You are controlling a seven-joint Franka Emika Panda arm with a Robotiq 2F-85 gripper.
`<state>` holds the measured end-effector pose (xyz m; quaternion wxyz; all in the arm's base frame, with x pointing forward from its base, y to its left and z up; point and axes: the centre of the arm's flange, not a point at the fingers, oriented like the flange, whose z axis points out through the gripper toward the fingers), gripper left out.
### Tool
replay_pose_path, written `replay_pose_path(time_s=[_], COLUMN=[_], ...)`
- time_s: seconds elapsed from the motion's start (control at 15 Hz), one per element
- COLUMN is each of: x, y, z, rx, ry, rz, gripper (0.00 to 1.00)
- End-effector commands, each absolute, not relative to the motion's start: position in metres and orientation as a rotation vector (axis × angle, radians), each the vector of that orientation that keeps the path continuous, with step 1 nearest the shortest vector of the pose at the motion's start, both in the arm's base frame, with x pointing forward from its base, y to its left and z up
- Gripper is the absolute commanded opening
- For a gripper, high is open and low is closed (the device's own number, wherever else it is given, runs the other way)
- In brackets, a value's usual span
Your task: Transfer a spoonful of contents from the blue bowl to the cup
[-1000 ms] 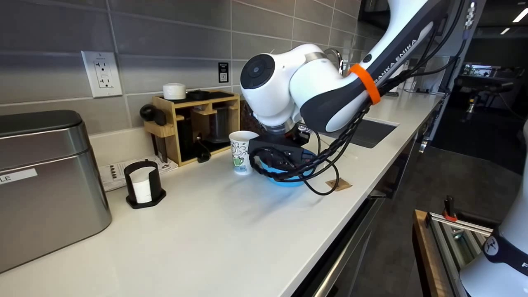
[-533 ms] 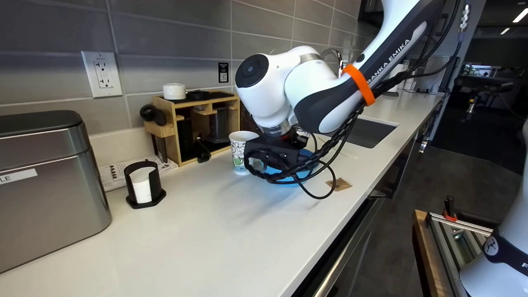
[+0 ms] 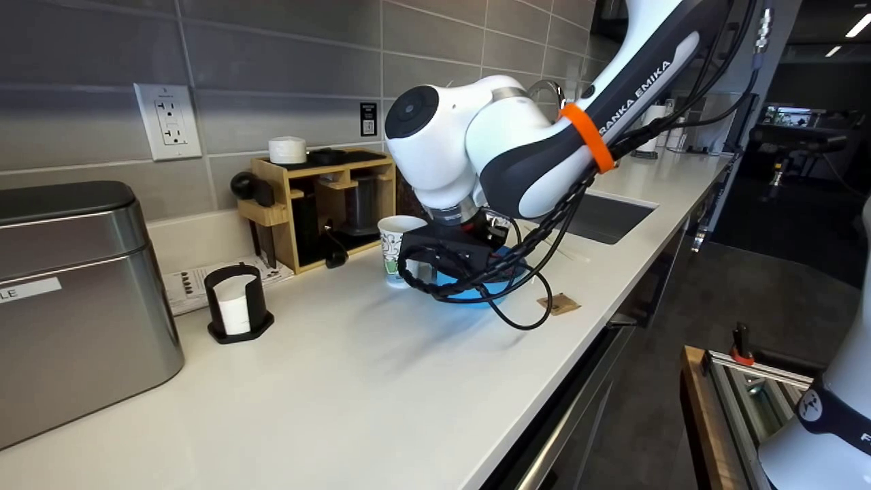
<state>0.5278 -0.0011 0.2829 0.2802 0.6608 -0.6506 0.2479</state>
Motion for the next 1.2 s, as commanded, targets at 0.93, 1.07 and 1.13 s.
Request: replay_pose_path(time_s=[0.93,1.07,1.13], x=[0.503,0.505,0.506], y=[-0.011,-0.010,-0.010], z=[0.427,0.419,0.414], rx=[2.077,2.073,2.070], ry=[-1.894,-1.885,-1.881], rz=[0.390,0.375,0.365], gripper=[1.00,1.00,1.00])
